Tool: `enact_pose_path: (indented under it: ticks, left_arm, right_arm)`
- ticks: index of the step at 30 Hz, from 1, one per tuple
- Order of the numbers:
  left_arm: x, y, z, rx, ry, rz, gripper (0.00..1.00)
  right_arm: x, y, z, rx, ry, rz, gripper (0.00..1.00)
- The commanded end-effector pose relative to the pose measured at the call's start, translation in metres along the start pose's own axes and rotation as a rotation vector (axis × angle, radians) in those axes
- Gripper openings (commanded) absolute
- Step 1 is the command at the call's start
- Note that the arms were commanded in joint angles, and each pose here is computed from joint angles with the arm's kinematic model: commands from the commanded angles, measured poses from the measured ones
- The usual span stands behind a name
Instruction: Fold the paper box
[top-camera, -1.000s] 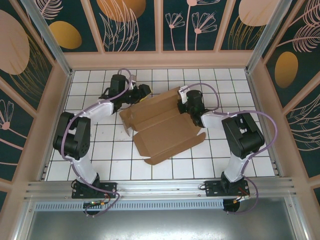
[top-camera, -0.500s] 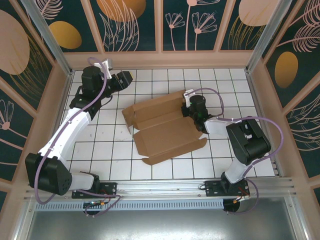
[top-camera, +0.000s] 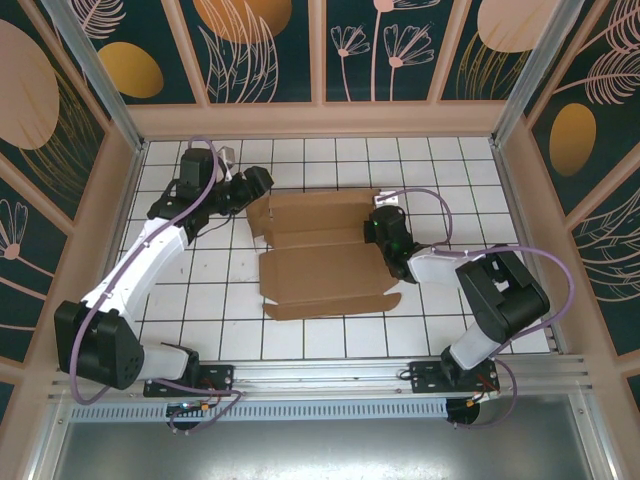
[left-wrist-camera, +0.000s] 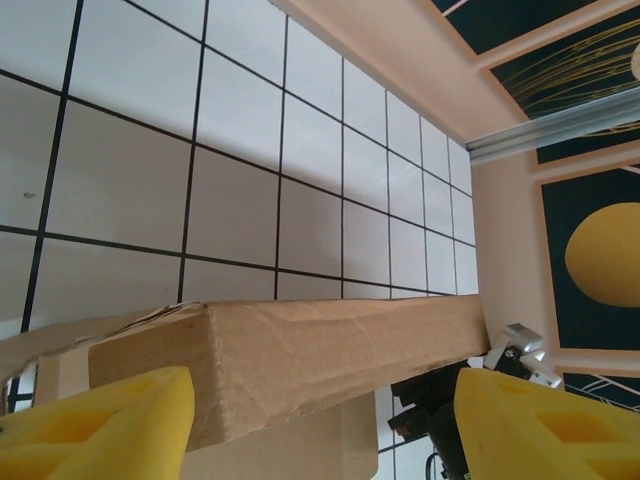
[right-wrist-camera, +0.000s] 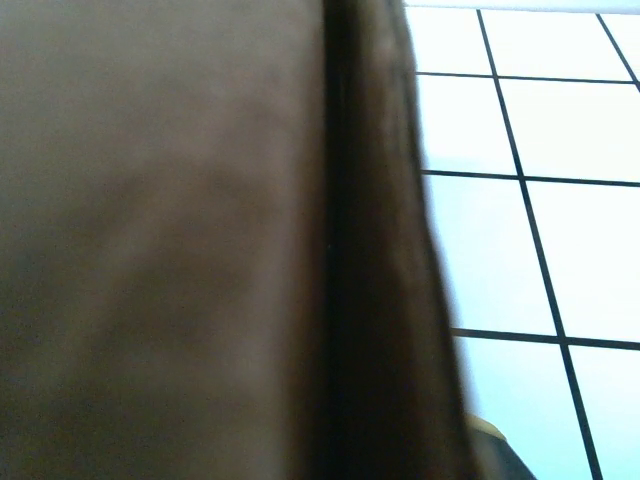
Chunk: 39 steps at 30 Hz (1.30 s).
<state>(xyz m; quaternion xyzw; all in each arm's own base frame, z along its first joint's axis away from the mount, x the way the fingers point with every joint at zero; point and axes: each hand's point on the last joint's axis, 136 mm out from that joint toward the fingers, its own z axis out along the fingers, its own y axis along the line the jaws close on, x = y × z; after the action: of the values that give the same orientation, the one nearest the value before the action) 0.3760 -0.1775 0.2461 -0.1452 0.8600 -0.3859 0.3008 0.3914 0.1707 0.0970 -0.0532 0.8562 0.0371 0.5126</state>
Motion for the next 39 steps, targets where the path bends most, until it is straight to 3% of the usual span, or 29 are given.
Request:
enact_pose_path:
  ticks: [1, 8, 14, 17, 25, 29, 32, 34, 35, 39]
  left_arm:
    - [0.012, 0.004, 0.007, -0.008, 0.057, -0.040, 0.70]
    - [0.031, 0.017, 0.017, -0.019, 0.080, -0.077, 0.72]
    - [0.017, 0.037, 0.033, -0.099, 0.021, -0.019, 0.73]
    - [0.022, 0.021, 0.042, 0.015, 0.051, -0.056, 0.67]
    - [0.037, -0.003, 0.042, 0.166, 0.115, -0.089, 0.55]
    - [0.037, 0.002, 0.044, 0.154, 0.109, -0.089, 0.44]
    - [0.030, 0.010, 0.045, 0.083, 0.086, -0.050, 0.45]
    - [0.016, 0.016, 0.035, -0.022, 0.029, 0.010, 0.56]
    - [0.006, 0.015, 0.026, -0.052, -0.014, 0.047, 0.57]
    - [-0.009, -0.013, -0.005, -0.003, -0.110, 0.157, 0.51]
  right_arm:
    - [-0.018, -0.002, -0.007, 0.018, -0.070, 0.064, 0.00]
    - [-0.011, 0.000, -0.009, 0.014, -0.068, 0.056, 0.00]
    - [-0.008, 0.004, -0.011, -0.003, -0.062, 0.041, 0.00]
    - [-0.005, 0.005, -0.009, -0.003, -0.046, 0.030, 0.00]
    - [-0.013, 0.006, -0.008, 0.002, -0.056, 0.045, 0.00]
    - [-0.015, 0.008, -0.007, -0.008, -0.058, 0.063, 0.00]
    - [-0.015, 0.004, -0.007, 0.021, -0.053, 0.061, 0.00]
    - [-0.016, -0.004, -0.007, 0.062, -0.053, 0.059, 0.00]
    - [-0.017, -0.007, -0.007, 0.076, -0.051, 0.059, 0.00]
    - [-0.018, -0.013, -0.007, 0.101, -0.043, 0.061, 0.00]
